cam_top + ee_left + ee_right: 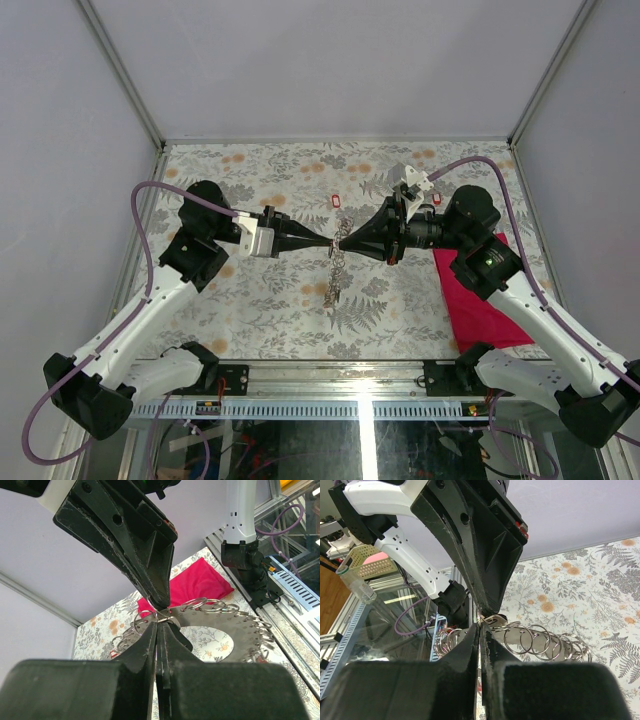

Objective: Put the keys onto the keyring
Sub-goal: Insert the key onto the keyring.

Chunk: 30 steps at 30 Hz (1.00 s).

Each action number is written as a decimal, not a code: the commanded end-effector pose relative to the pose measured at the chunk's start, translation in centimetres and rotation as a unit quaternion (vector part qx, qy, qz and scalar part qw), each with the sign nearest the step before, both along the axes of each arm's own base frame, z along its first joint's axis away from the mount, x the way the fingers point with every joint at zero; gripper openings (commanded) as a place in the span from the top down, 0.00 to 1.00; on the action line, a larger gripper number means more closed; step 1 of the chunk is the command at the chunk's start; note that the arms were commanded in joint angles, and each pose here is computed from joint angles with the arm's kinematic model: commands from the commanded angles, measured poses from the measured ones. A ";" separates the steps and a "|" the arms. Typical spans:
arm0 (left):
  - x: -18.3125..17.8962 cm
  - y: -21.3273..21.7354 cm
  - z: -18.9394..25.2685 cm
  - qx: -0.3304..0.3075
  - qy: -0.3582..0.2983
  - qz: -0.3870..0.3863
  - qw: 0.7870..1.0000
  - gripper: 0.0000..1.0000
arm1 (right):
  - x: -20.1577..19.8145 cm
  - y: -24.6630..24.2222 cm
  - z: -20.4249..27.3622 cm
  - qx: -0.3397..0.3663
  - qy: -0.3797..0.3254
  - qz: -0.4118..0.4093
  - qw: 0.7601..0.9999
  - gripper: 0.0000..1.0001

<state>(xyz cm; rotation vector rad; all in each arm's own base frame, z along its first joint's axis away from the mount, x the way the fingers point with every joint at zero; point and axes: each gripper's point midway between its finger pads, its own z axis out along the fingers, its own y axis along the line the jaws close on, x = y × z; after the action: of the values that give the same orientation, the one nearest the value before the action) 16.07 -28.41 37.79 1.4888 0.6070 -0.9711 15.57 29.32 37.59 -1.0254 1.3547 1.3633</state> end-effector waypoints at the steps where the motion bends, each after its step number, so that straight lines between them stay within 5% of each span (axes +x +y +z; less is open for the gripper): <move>1: -0.9 0.1 2.3 -0.022 -0.038 -0.012 0.999 1.00 | 0.1 0.2 1.5 0.015 -0.027 0.000 1.000 1.00; 30: -0.9 0.1 2.3 -0.022 -0.038 -0.013 0.999 1.00 | 0.3 0.3 1.0 0.008 -0.022 -0.001 1.000 1.00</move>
<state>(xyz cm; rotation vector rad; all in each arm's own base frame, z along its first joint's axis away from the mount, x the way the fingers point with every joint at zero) 16.19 -28.43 37.82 1.4847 0.6119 -0.9662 15.74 29.44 37.34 -1.0294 1.3592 1.3607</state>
